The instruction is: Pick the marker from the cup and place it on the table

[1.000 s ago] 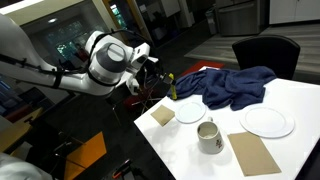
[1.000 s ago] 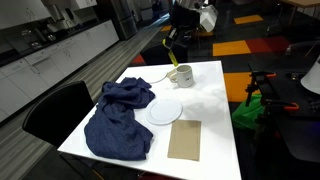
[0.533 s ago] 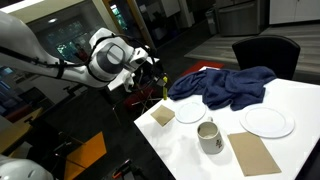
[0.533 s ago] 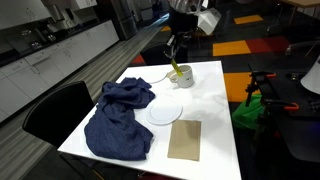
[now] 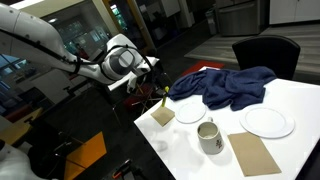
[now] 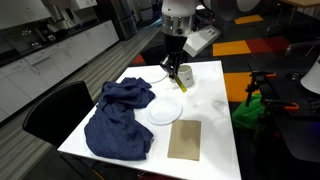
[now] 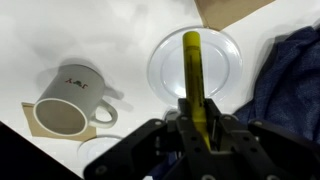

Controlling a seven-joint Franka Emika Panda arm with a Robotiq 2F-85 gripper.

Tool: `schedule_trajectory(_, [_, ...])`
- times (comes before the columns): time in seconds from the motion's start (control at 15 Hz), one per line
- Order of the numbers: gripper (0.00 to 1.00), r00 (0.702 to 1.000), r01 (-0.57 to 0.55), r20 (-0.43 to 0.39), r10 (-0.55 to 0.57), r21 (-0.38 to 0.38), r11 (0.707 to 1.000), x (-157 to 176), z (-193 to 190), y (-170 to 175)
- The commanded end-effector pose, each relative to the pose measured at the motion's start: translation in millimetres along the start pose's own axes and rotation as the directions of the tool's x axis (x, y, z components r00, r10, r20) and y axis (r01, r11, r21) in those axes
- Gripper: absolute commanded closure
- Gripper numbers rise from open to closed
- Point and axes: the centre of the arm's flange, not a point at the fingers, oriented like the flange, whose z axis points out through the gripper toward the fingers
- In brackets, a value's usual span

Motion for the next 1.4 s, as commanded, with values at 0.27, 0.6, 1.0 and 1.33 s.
schedule_trajectory(0.27, [0.95,0.947,-0.238,0.194,0.254,-0.103,0.966,0,62,16])
schedule_trajectory(0.6, [0.95,0.891,-0.308,0.301,0.340,-0.148,0.940,3,102,31])
schedule_trajectory(1.0, [0.95,0.852,-0.336,0.374,0.366,-0.145,0.931,9,155,35])
schedule_trajectory(1.33, [0.95,0.819,-0.336,0.433,0.376,-0.168,0.927,11,187,34])
